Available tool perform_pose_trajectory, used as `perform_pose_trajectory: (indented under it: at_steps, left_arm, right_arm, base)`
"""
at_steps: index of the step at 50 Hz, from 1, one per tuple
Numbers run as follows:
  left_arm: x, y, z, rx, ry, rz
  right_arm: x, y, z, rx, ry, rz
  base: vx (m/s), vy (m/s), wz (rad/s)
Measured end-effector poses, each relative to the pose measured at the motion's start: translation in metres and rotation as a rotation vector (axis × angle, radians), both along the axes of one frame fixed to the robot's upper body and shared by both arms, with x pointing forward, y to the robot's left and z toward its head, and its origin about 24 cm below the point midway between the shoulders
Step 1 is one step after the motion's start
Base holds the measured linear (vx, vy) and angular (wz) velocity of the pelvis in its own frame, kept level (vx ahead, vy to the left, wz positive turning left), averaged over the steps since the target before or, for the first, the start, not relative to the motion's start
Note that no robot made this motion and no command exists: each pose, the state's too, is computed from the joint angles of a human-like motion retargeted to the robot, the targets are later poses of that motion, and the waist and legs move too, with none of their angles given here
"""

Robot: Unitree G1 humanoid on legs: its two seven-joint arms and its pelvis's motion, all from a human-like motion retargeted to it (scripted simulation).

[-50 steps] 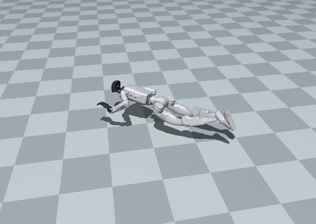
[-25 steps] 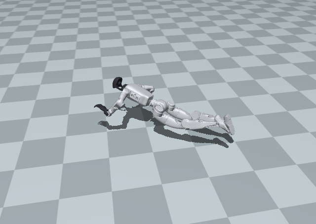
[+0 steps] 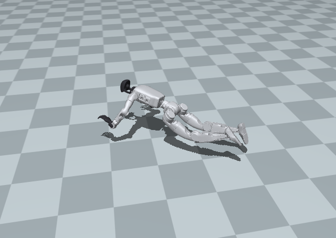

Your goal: Stand up

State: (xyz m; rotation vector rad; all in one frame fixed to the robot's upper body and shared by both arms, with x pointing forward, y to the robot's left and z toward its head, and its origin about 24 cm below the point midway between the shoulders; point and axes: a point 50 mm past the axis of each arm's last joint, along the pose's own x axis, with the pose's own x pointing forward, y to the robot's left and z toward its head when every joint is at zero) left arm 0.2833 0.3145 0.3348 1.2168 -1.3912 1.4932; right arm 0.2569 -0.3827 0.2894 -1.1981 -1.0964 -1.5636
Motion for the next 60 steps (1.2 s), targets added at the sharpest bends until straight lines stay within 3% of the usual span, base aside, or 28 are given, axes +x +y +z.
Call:
perform_pose_trajectory:
  at_steps: [9,15,20,28,35,40,43,48,55,60]
  left_arm:
    - [-0.021,0.039,0.030,-0.048,-0.191,0.223]
    - [-0.011,0.040,0.027,-0.206,-0.217,0.361]
    - [0.020,0.003,0.000,-0.246,-0.023,0.115]
    - [0.044,-0.051,-0.059,-0.143,0.113,0.026]
    - [0.068,-0.093,-0.032,-0.188,-0.003,-0.159]
    - [0.076,-0.123,-0.013,-0.169,-0.035,-0.226]
    - [0.075,-0.114,-0.007,-0.235,-0.060,-0.201]
    - [0.071,-0.087,-0.007,-0.223,-0.049,-0.091]
    - [0.070,-0.072,-0.012,-0.198,-0.015,-0.021]
    - [0.069,-0.075,-0.007,-0.189,-0.029,-0.055]
  right_arm:
    - [0.034,0.032,0.051,-0.024,-0.133,0.071]
    - [0.027,0.026,0.073,-0.030,-0.186,0.027]
    - [0.002,0.007,0.096,-0.046,-0.234,-0.061]
    - [-0.045,-0.025,0.120,-0.033,-0.264,-0.207]
    - [-0.097,-0.056,0.129,0.013,-0.248,-0.420]
    - [-0.134,-0.082,0.128,0.186,-0.137,-0.715]
    - [-0.104,-0.073,0.132,0.308,-0.157,-0.558]
    - [-0.028,-0.044,0.076,0.232,-0.054,-0.186]
    - [0.012,-0.014,-0.006,0.117,0.081,-0.108]
    - [0.010,-0.018,-0.017,0.230,-0.073,-0.130]
  base:
    - [-0.21,-0.01,0.13]
    - [-0.18,-0.01,1.34]
    - [-0.17,-0.02,0.79]
    - [-0.17,0.04,0.92]
    - [-0.16,0.19,2.01]
    - [-0.07,0.24,0.26]
    - [0.03,0.24,0.06]
    - [-0.04,0.19,-0.77]
    - [-0.02,0.03,-0.63]
    - [0.02,-0.09,1.14]
